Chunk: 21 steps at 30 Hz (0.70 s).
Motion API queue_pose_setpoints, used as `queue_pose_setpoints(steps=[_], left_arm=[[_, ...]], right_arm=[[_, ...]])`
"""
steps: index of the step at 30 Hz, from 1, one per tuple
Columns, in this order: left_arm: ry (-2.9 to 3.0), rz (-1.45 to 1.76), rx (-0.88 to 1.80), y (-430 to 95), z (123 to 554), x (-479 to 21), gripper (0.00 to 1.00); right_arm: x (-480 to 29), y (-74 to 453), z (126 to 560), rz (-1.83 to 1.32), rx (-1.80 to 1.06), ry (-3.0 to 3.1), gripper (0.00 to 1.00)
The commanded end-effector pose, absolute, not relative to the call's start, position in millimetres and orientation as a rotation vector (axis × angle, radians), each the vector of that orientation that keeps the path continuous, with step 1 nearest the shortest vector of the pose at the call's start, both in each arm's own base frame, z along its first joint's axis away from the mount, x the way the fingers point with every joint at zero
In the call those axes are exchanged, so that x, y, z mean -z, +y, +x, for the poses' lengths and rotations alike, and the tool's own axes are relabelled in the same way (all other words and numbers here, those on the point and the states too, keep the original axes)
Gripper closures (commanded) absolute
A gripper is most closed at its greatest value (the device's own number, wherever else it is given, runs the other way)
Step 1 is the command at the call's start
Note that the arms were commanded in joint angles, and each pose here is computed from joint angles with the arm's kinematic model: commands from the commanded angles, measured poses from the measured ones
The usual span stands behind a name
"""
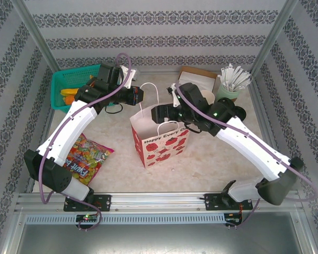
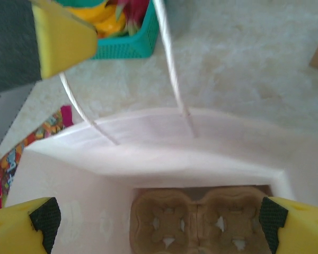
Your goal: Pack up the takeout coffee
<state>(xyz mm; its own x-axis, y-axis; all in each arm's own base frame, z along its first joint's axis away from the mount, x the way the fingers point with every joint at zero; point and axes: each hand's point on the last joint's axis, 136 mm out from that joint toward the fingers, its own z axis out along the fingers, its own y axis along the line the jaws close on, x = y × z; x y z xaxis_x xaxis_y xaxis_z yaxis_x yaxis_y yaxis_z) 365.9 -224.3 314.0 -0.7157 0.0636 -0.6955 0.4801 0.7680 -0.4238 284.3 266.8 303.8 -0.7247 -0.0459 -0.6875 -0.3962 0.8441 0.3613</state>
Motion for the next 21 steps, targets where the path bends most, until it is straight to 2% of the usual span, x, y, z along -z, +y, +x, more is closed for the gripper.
queue_pose_setpoints(steps=[1,5,10,15,21], left_arm=[[2.246,0.449,0.803,-223,358,-320,1.0],[2.238,0.464,0.818,-225,356,-322,1.0],[2.232,0.481,0.837,-228,355,-323,1.0],[2.225,0.514,0.852,-231,353,-323,1.0],[2.238,0.548,0.859,-234,353,-321,1.0]], right_arm=[[-322,252,300,-0.275,-0.614,2.21,0.02],[-325,231,309,-0.301,-0.548,2.172,0.02],[-312,218,324,-0.399,-0.645,2.214,0.02],[-304,220,326,-0.731,-0.673,2.192,0.09],[-305,241,321,-1.164,-0.706,2.034,0.09]])
